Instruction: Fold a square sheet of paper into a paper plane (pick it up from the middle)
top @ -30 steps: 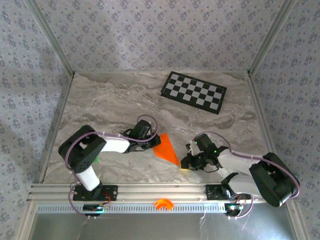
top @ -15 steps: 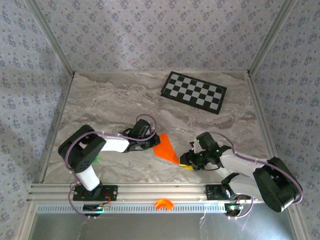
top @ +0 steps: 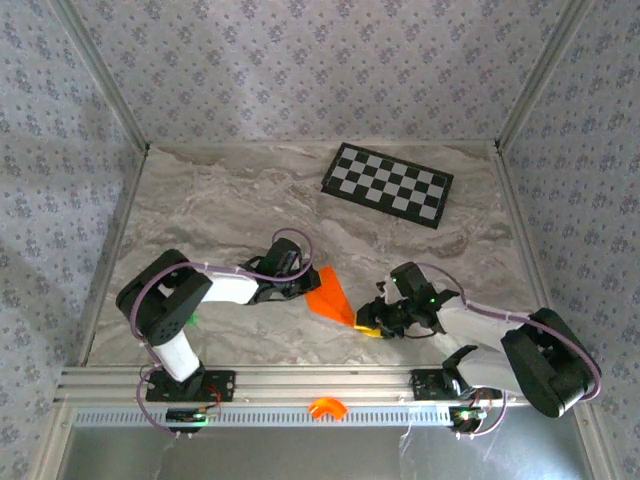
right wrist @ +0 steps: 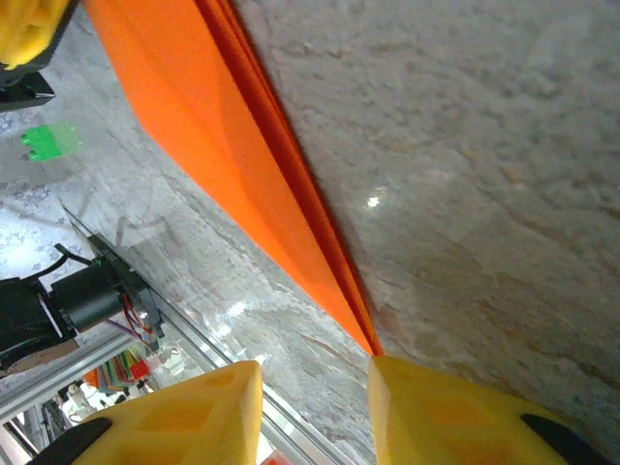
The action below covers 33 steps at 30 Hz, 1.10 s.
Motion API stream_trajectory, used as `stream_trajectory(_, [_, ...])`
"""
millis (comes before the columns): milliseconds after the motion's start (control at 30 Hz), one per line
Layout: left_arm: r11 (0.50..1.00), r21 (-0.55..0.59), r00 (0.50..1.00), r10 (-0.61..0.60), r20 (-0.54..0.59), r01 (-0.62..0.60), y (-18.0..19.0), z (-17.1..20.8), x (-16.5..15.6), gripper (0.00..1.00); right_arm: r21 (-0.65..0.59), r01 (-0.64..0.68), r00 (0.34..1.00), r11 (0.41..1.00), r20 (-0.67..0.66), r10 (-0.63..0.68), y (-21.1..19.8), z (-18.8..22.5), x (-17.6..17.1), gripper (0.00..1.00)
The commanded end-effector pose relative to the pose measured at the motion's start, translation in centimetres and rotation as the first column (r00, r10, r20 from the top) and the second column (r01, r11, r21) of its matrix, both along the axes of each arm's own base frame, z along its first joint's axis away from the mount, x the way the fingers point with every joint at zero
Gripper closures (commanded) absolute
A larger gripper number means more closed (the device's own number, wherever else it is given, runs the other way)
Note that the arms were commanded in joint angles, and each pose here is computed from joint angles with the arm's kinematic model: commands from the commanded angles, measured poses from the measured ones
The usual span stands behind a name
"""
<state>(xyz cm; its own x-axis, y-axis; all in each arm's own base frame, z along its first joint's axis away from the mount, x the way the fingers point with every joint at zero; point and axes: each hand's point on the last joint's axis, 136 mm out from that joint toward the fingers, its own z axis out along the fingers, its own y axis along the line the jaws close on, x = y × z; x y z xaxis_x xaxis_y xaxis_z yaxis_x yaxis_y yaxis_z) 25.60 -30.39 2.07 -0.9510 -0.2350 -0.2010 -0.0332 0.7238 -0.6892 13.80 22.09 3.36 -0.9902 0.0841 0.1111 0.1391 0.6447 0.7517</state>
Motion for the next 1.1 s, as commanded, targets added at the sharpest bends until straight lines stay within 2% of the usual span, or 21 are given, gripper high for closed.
stream_trajectory(0, [0.993,0.12,0.991,0.027,-0.128,-0.012,2.3,-3.7,-1.8,0.96,0.032,-0.018,1.0,0.999,0.008,0.017,0.8,0.8,0.3,0.65])
stream_trajectory(333, [0.993,0.116,0.991,0.03,-0.13,-0.015,2.3,-3.6,-1.9,0.96,-0.098,-0.042,0.999,0.994,0.025,0.044,-0.9,0.2,-0.3,0.64])
stream_trajectory(567, [0.994,0.108,0.991,0.033,-0.13,-0.018,2.0,-3.6,-1.7,0.96,-0.122,-0.086,0.996,0.989,-0.002,0.087,-0.7,-0.9,-1.3,0.63])
stream_trajectory(867, [0.995,0.095,0.991,0.023,-0.13,-0.011,1.9,-3.4,-1.8,0.96,-0.013,-0.058,0.996,0.998,0.068,0.059,1.3,0.8,0.3,0.65])
stream_trajectory(1067, [0.996,0.086,0.991,0.019,-0.131,-0.007,1.7,-3.3,-1.8,0.96,0.001,-0.025,0.995,1.0,0.097,0.025,1.6,1.5,1.6,0.65])
